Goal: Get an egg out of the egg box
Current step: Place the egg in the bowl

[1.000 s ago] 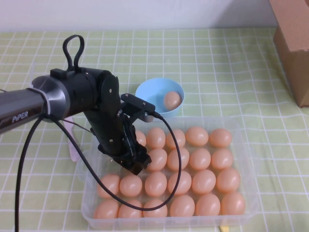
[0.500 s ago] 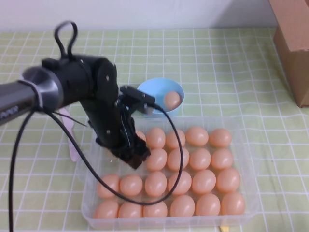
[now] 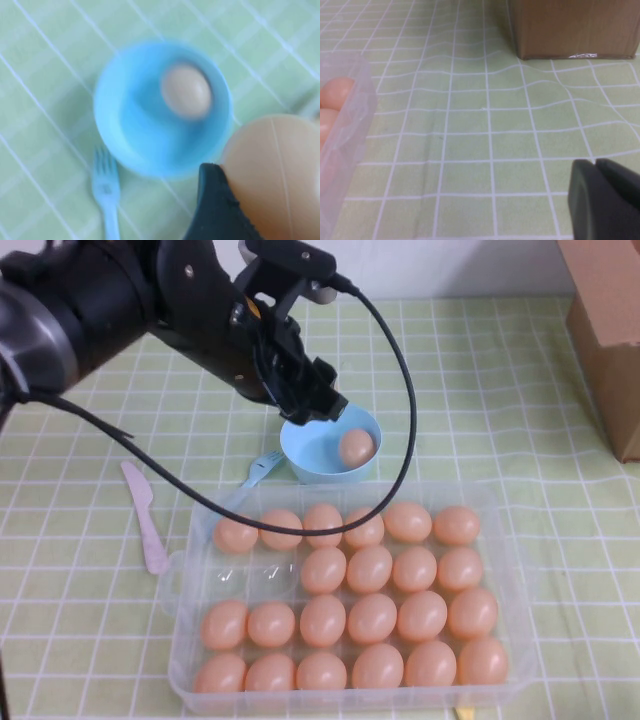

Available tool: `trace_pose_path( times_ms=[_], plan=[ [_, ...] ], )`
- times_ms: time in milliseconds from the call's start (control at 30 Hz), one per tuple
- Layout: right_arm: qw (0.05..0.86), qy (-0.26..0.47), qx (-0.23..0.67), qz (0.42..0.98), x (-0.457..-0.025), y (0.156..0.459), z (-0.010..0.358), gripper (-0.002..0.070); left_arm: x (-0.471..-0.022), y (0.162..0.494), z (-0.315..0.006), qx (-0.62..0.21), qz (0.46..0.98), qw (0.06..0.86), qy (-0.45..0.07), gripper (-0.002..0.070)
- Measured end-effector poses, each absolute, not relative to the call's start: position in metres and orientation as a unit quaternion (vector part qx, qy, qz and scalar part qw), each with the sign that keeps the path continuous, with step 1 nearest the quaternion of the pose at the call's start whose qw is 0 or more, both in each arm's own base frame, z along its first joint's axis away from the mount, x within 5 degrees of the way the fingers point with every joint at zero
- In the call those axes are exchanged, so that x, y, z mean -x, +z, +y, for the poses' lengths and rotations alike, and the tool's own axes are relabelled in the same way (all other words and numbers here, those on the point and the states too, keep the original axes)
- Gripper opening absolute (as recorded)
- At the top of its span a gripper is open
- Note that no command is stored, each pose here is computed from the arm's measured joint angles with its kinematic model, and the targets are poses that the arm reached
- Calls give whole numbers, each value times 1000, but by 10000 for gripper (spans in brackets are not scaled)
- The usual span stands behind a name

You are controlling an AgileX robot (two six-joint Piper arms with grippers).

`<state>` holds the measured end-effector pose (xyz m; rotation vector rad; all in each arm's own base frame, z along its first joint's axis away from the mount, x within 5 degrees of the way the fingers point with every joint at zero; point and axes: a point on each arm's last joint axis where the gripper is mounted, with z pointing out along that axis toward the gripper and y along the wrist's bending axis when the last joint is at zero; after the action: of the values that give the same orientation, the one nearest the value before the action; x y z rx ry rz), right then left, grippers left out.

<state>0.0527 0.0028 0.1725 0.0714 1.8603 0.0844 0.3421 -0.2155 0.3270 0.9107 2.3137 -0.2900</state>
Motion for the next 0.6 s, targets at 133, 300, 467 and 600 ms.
trace_pose_path(
  times_ms=[133, 300, 467, 600],
  plan=[
    [596, 36, -31, 801, -53, 173, 3, -18, -359, 305, -224, -350, 872, 327, -105, 354],
    [596, 36, -31, 801, -53, 173, 3, -18, -376, 263, -234, -354, 879, 303, -98, 354],
    [596, 36, -31, 801, -53, 173, 3, -18, -387, 240, -240, -355, 879, 304, -94, 354],
    [596, 36, -31, 801, -53, 173, 3, -18, -390, 238, -242, -353, 875, 317, -94, 376]
  ],
)
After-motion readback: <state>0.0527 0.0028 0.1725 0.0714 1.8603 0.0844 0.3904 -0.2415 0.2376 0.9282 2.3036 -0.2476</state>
